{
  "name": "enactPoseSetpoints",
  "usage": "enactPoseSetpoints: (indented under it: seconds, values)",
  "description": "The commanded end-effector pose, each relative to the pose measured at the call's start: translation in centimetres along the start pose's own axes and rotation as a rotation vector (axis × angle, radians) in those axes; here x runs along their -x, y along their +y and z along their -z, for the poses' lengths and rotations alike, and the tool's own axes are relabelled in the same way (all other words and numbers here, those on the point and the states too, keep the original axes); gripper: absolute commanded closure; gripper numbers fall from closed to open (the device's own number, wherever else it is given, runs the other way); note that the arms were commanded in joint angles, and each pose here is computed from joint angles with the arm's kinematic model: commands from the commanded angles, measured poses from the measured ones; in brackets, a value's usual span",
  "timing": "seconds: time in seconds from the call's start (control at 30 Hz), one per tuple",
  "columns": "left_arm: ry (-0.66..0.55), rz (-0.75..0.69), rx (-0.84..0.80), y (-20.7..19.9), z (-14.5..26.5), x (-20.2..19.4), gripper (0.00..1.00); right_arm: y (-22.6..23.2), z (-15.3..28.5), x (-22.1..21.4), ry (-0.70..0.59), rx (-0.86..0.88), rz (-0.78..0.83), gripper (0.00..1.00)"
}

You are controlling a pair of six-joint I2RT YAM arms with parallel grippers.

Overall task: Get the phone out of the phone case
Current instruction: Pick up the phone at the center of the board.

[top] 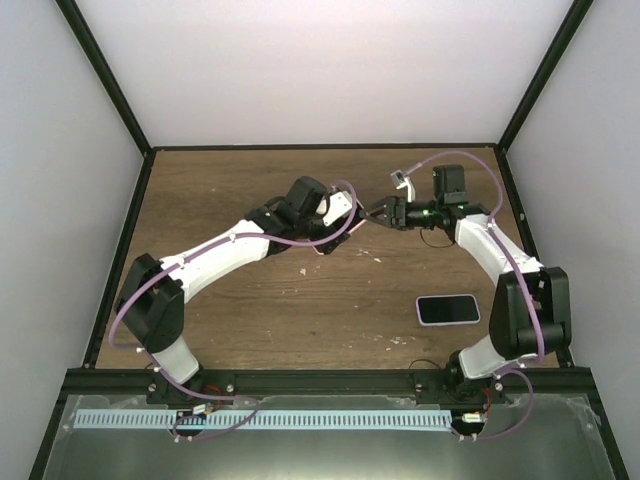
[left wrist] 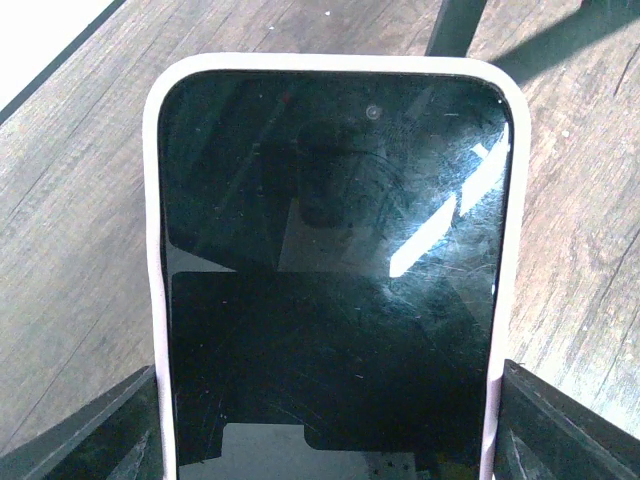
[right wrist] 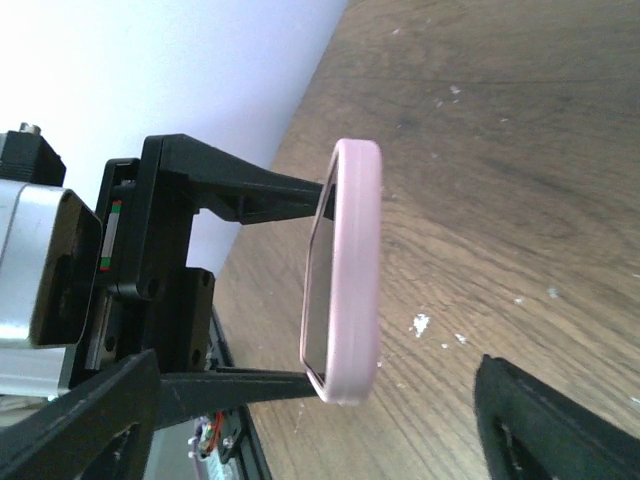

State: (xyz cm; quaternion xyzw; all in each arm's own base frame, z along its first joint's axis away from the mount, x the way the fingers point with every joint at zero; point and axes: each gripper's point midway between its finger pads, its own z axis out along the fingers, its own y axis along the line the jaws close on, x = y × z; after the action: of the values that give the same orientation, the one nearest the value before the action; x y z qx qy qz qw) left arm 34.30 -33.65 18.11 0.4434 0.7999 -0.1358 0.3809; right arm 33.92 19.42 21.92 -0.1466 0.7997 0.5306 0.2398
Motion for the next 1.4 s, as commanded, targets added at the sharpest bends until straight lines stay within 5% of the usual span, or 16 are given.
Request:
enactPoseSetpoints:
  seconds: [0.0, 0.37, 0.6, 0.77, 0.93, 1.37]
  values:
    - [-0.138, 0.022, 0.047, 0.8, 2.9, 4.5, 0.68, 1.9, -1.5, 0.7, 0.027, 0.069, 0.020, 0.22]
    - [-0.169, 0.036, 0.040, 0.6, 3.8, 5.5, 0.70, 2.2, -3.4, 2.0, 0.050, 0.122, 0.004, 0.71]
    - [-0.160, 0.024, 0.078, 1.1, 4.2, 4.8, 0.65, 2.2, -3.7, 2.3, 0.064, 0.146, -0.013, 0.91]
    - [-0.129, -0.002, 0.064, 0.6, 5.1, 3.8, 0.31, 2.5, -3.7, 2.6, 0.072, 0.159, 0.002, 0.99]
    - [-0.029, 0.016, -0.083, -0.8, 6.0, 0.9, 0.10, 3.5, -3.2, 2.6, 0.078, 0.175, 0.108, 0.99]
    - [-0.041, 0.146, -0.536, -4.1, 13.1, -3.8, 0.09, 8.4, -1.0, 1.2, 0.068, 0.332, 0.466, 0.99]
